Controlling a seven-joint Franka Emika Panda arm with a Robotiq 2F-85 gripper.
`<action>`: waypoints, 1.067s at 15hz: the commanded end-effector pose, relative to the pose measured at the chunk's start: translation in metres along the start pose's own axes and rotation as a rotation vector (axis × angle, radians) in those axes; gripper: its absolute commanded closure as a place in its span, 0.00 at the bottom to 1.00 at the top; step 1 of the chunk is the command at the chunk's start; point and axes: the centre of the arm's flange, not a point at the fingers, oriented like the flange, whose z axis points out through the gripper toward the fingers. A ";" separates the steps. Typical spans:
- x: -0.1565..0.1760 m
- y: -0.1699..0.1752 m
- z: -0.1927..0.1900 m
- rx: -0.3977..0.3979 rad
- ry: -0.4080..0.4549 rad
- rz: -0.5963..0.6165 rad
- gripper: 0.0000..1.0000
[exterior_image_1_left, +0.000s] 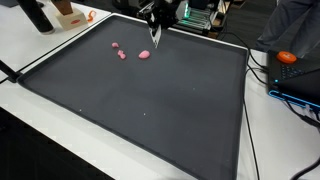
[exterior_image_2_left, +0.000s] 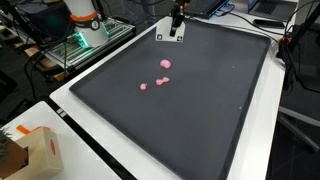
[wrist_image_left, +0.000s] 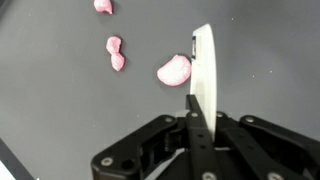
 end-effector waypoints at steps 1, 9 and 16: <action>0.032 -0.008 0.008 -0.046 -0.086 -0.102 0.99; 0.068 -0.017 0.029 -0.080 -0.200 -0.198 0.99; 0.092 -0.012 0.040 -0.069 -0.300 -0.258 0.99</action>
